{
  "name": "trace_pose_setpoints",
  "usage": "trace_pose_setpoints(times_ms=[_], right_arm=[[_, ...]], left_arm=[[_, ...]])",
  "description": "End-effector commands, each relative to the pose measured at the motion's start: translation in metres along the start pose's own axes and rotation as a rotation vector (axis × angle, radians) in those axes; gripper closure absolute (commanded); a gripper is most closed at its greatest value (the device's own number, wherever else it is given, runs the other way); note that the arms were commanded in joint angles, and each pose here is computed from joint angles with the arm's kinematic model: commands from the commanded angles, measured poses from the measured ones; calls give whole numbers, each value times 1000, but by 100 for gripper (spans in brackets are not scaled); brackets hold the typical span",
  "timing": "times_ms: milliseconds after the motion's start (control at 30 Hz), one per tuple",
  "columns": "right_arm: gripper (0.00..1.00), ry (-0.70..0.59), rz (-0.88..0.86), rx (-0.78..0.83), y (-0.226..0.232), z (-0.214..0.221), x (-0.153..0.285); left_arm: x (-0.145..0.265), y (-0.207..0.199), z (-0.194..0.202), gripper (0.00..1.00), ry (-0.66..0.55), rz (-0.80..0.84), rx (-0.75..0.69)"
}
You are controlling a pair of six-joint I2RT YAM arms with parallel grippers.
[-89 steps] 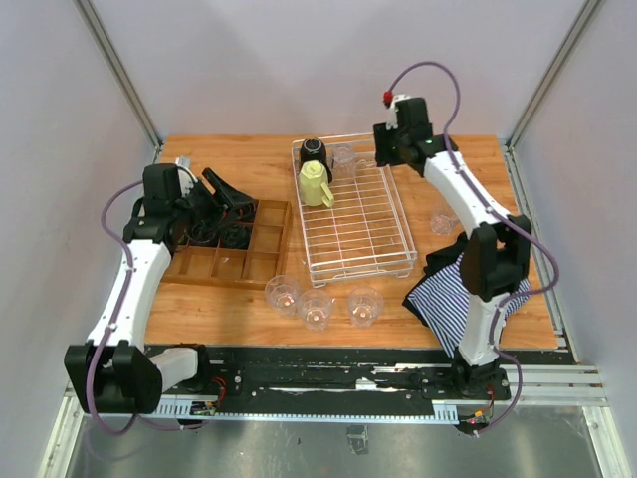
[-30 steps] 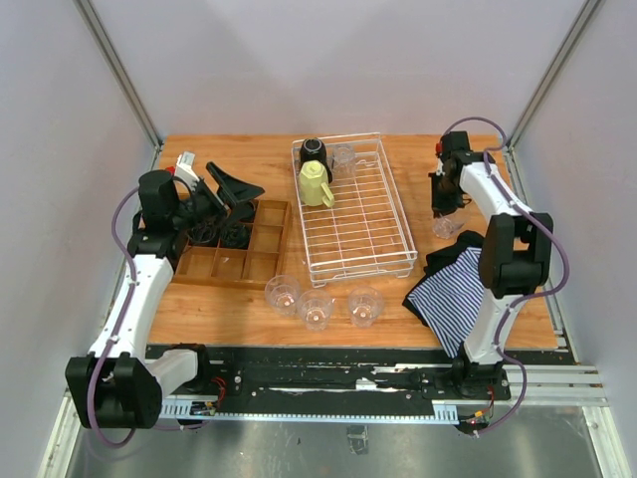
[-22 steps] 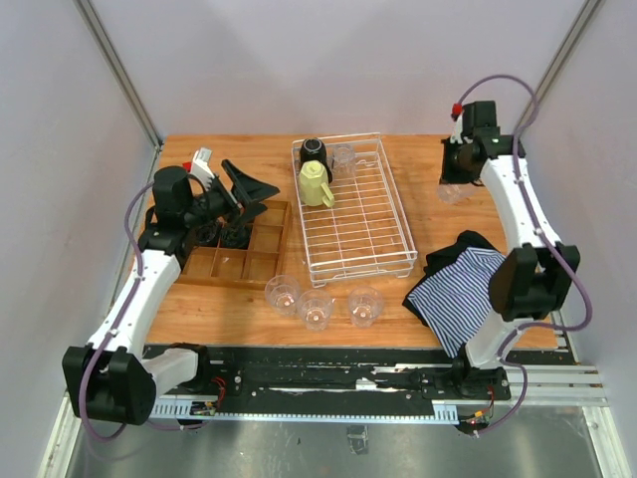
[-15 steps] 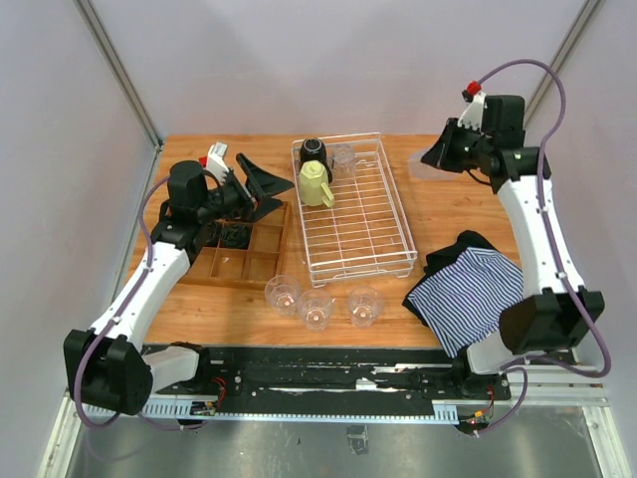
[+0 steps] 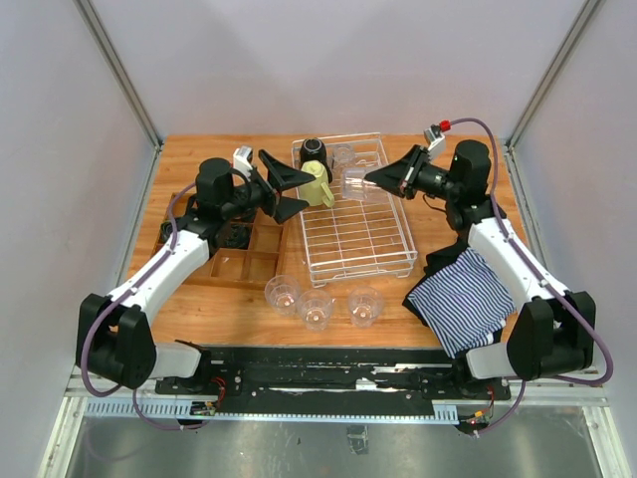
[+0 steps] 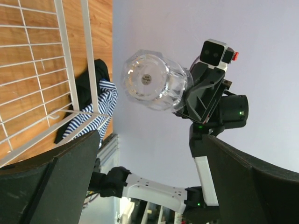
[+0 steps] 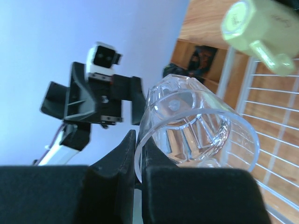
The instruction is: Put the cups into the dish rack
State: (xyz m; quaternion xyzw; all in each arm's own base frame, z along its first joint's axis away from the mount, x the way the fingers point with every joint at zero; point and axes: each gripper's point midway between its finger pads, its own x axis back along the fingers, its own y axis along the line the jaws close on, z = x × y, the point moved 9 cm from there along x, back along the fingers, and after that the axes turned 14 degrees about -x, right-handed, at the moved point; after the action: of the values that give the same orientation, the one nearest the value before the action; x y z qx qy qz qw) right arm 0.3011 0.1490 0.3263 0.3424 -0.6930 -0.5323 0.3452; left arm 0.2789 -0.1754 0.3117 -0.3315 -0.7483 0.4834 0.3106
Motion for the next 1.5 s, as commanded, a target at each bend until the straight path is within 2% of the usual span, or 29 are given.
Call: trace_pose_setpoints(times_ms=[0, 833, 1133, 1267, 1333, 1367, 1467], right_arm=[[99, 31, -264, 25, 49, 15, 2], [99, 125, -305, -46, 54, 49, -35], [99, 120, -293, -46, 47, 51, -40], [99, 119, -287, -48, 44, 52, -44], [99, 118, -282, -49, 42, 52, -45], [99, 118, -280, -49, 41, 51, -46], [99, 120, -274, -48, 38, 51, -48]], left_arm=[[-7, -23, 0, 0, -8, 63, 38], [-25, -42, -1, 1, -37, 135, 96], [-24, -43, 1, 11, -38, 145, 102], [-24, -43, 3, 27, -25, 147, 99], [-23, -43, 4, 43, -22, 148, 97], [-23, -42, 5, 56, -22, 147, 96], [-22, -41, 6, 74, -23, 142, 89]])
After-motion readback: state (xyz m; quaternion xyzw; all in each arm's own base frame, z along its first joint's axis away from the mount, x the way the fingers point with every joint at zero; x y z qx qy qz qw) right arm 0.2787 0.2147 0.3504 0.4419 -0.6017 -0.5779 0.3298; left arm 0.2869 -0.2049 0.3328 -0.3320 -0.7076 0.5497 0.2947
